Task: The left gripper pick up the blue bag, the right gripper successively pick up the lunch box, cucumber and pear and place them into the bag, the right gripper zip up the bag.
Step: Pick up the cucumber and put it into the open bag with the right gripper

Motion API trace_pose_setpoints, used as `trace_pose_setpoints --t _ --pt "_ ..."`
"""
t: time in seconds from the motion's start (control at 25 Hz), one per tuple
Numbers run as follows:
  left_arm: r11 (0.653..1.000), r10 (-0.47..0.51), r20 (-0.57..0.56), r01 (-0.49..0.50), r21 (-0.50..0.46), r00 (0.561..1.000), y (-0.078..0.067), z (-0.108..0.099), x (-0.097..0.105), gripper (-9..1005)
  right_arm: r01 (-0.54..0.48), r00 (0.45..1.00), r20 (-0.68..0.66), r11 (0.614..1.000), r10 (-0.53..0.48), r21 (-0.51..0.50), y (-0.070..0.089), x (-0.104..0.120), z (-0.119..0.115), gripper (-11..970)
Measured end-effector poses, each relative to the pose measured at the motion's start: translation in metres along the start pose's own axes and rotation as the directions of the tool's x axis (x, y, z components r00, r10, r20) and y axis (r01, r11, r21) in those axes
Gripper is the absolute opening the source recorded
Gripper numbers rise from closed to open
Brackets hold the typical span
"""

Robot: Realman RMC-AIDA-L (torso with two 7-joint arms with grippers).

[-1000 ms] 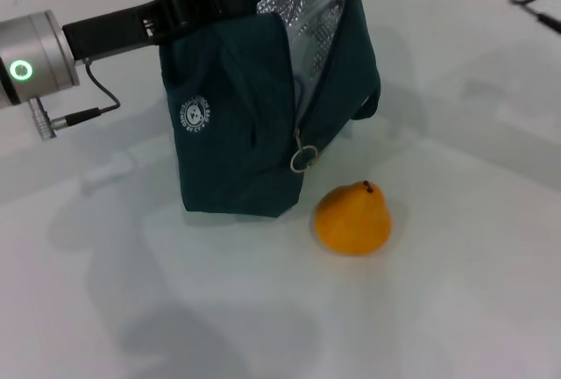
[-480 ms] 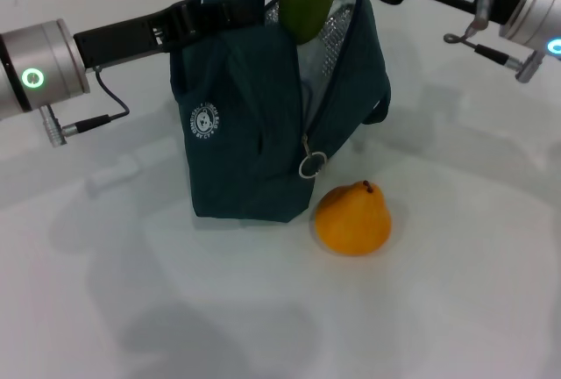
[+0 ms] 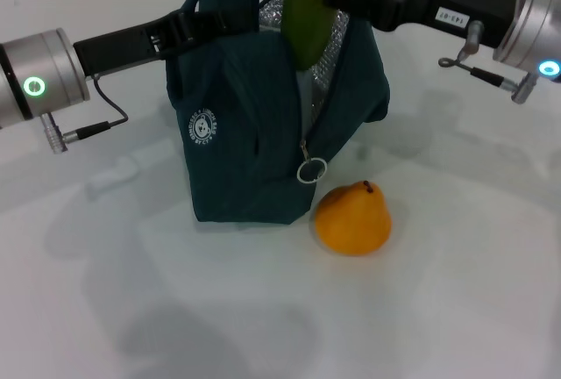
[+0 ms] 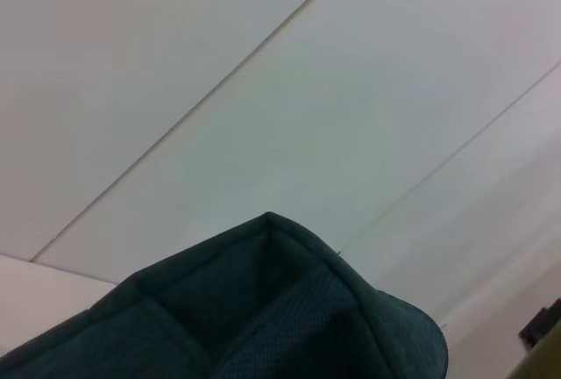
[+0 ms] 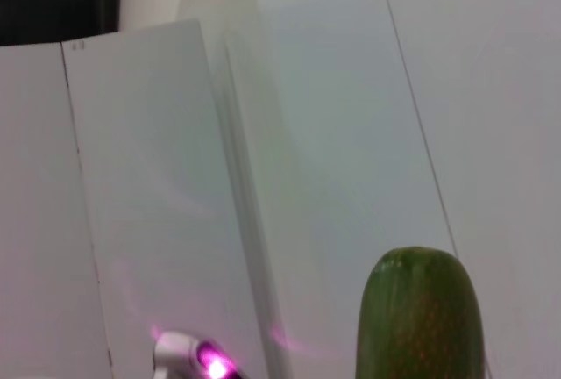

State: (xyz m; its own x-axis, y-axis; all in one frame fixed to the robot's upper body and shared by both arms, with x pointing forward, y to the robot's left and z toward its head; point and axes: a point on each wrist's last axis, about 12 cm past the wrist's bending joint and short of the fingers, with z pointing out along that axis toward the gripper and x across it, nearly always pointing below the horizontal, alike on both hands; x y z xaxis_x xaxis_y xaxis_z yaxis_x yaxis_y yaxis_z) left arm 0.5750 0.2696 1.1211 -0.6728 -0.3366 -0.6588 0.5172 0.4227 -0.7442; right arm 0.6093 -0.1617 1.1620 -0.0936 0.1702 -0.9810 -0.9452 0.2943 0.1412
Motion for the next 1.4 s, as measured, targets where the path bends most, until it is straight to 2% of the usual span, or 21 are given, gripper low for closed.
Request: trace_pose_setpoints --t 0.56,1.2,1.4 --pt "1.000 0.004 0.001 -0.004 -0.003 1.000 0.000 0.000 0.000 56 0.006 0.997 -0.083 0.999 -0.003 0.035 0.000 0.019 0.000 639" --pt "1.000 -0.001 0.013 0.002 -0.011 1.000 0.002 -0.001 -0.001 56 -0.001 0.992 -0.122 1.000 0.004 0.020 0.003 0.025 0.003 648" --pt "1.000 -0.005 0.016 0.005 -0.016 1.000 0.003 -0.003 0.000 56 0.002 0.993 -0.116 1.000 0.000 0.016 0.005 0.025 0.000 702"
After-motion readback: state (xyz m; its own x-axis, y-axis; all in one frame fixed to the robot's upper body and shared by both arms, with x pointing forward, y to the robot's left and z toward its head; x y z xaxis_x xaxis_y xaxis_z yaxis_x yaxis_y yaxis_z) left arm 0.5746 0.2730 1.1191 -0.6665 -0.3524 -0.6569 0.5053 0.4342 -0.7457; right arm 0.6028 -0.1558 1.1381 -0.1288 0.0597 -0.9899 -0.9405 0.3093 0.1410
